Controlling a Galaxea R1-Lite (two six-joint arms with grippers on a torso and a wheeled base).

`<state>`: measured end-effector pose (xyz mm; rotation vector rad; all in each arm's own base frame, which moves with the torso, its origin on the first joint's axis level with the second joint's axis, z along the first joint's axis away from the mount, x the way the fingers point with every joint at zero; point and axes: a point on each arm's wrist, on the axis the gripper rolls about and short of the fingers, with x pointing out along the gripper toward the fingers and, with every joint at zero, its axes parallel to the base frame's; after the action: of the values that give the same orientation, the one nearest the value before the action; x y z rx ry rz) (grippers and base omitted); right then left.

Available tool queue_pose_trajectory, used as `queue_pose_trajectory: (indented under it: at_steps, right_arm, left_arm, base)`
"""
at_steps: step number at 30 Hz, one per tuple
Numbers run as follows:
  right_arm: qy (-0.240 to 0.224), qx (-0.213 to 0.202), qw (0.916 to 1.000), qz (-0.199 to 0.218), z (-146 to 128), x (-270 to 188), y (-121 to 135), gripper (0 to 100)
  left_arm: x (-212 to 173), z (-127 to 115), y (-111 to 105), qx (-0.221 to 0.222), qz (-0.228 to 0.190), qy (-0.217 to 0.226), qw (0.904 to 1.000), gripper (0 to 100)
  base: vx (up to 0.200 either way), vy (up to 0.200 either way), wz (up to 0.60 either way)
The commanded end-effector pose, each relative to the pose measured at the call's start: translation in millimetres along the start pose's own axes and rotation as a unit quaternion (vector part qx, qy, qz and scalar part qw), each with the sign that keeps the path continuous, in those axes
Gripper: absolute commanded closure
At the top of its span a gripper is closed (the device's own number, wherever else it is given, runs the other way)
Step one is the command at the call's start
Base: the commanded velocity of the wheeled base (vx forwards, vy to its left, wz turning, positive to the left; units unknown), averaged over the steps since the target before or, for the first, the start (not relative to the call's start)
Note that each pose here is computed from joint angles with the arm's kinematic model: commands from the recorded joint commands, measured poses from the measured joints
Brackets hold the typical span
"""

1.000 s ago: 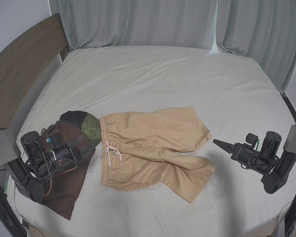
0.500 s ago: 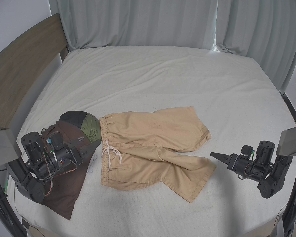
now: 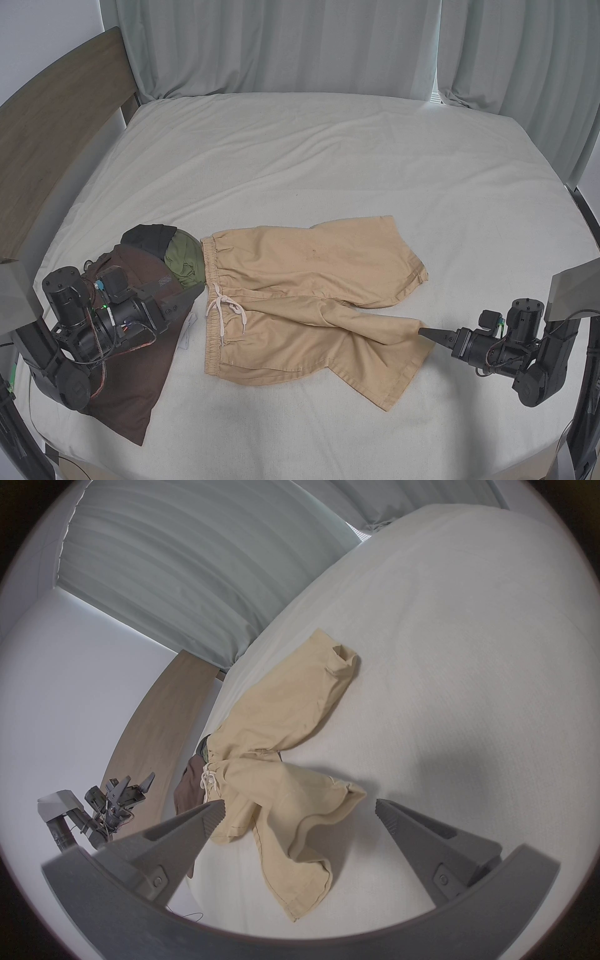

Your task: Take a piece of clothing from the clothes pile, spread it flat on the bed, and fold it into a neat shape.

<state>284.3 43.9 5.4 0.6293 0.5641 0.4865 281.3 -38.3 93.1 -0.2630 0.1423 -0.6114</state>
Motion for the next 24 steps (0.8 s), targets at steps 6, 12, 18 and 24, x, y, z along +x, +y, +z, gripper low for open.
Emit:
queue_pose_trajectory:
  at_steps: [6,12,18,24]
  right_arm:
    - [0.024,0.005,0.9997,0.007,-11,4,6,0]
    - [0.032,0.001,0.9994,0.016,-15,5,12,0]
    - [0.02,-0.008,0.9994,0.028,-8,7,17,0]
    - [-0.014,-0.018,0.9992,0.034,9,9,16,0]
  left_arm:
    - [0,0,-1,0.001,-0.002,0.0,1.0,0]
    - [1,0,-2,0.001,-0.002,0.0,1.0,0]
    - [1,0,-3,0.002,-0.004,0.001,1.0,0]
    - [1,-1,-3,0.001,-0.004,0.002,1.0,0]
  base:
    - [0.0,0.0,0.0]
    - [0.0,0.0,0.0]
    - [0.0,0.0,0.0]
    - [0.0,0.0,0.0]
